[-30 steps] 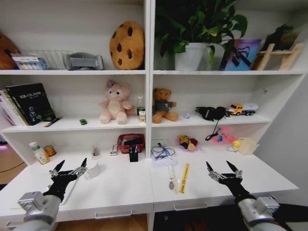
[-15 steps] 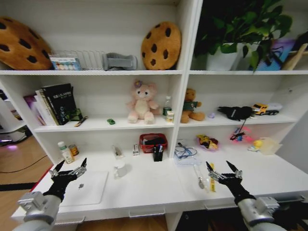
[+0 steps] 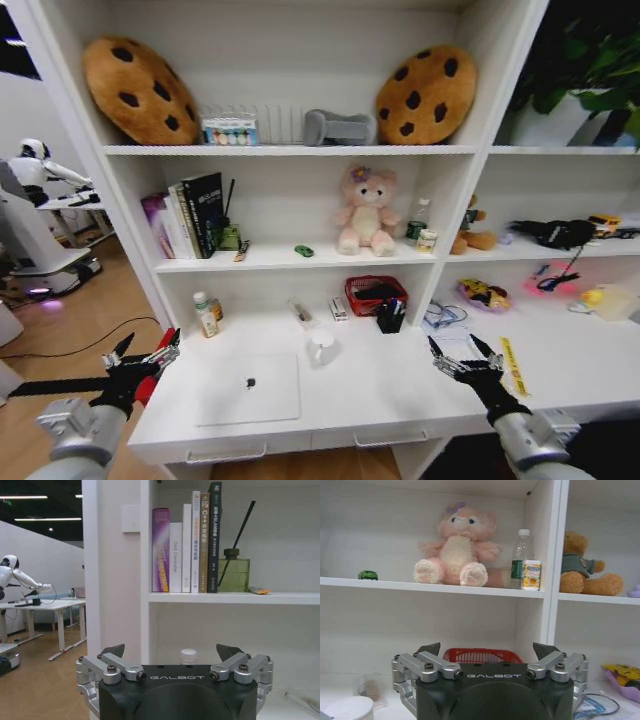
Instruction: Organize the objects on the table.
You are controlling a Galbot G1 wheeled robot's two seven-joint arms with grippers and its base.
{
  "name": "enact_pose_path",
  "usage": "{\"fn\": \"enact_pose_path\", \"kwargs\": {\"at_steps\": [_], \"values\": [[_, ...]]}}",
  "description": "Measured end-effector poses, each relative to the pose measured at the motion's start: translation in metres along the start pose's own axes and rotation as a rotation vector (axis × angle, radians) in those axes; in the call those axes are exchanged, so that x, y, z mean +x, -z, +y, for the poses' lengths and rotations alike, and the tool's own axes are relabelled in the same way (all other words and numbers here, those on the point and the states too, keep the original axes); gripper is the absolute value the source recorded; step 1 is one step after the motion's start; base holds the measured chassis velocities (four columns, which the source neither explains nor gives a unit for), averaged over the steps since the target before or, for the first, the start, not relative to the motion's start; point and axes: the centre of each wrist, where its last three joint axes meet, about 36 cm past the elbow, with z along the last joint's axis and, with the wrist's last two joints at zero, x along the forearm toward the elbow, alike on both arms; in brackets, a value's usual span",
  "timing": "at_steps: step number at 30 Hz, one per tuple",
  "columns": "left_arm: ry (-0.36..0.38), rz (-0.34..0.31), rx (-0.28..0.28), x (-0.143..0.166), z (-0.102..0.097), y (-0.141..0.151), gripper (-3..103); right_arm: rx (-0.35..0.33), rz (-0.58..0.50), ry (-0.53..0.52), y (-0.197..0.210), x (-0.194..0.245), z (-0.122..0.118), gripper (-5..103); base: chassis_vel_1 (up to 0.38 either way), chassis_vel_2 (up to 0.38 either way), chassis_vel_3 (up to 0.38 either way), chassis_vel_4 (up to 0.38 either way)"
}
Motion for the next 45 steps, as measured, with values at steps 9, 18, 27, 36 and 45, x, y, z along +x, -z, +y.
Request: {"fn": "enact_pose_path", "kwargs": {"at_steps": [9,18,27,36,45], "values": [[-0.001,0.000,0.000,0.0000,-0.0001,0.0000,100,0.000,0.000,-0.001,0.0001,-0.0001,-0.0001,100,-0.028,-0.022,0.018,0.003],[-0.001,0.000,0.000,0.0000,-0.0001,0.0000,100,0.000,0.000,-0.001,0.0000,-0.0001,-0.0001,100,0.023,-0.056,-0.028,0.065],[-0.001,0.000,0.000,0.0000,0.0000,0.0000,100,0.000,0.000,-0.001,0.0000,0.0000,-0.0001,100,0.127,-0.198,-0.127,0.204],[-0.001,0.000,0.000,0.0000,0.0000,0.0000,100,0.000,0.000,0.000,0.0000,-0.0001,-0.0001,100,0.220,-0.315,-0.216,0.323],[0.000,0.000,0.000,0.0000,0.0000,0.0000,100,0.000,0.001,-0.001,-0.0001,0.0000,-0.0001,100,0.327,-0.377,-0.314,0.381]]}}
